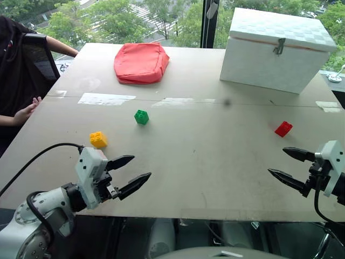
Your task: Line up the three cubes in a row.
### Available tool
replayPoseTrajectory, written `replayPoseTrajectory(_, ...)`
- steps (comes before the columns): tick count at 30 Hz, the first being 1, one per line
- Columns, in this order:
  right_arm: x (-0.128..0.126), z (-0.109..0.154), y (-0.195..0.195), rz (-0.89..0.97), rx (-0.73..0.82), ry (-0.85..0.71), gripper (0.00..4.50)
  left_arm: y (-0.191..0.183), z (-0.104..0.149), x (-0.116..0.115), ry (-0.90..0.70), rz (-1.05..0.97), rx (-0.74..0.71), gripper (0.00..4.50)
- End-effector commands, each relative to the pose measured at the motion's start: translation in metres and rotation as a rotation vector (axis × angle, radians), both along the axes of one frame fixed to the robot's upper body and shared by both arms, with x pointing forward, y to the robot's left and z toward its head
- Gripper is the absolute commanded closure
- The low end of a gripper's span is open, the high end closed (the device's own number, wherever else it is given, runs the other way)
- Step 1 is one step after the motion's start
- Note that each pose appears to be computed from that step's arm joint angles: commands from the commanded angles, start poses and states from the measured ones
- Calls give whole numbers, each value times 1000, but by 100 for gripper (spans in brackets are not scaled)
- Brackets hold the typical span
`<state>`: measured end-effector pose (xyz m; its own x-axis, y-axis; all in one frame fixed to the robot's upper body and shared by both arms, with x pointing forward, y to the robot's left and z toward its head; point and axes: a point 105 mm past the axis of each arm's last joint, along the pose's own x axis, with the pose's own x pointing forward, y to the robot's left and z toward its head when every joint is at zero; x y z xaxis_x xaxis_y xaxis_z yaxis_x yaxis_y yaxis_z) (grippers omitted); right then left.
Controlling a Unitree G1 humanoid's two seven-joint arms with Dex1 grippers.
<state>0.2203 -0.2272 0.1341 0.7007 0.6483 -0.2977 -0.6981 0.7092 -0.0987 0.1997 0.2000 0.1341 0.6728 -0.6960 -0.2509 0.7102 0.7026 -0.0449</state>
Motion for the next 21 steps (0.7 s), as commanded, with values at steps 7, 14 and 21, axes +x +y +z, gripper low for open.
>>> replayPoseTrajectory(7,58,24,-18,-572,-35,-189,0,-66,42,18,-120,-142,-143,8)
replayPoseTrajectory(14,86,12,-41,-947,46,-38,0,-93,52,13,-155,-359,-22,8)
replayPoseTrajectory(21,98,2,-28,-1096,164,48,0,-99,60,12,-180,-412,15,8)
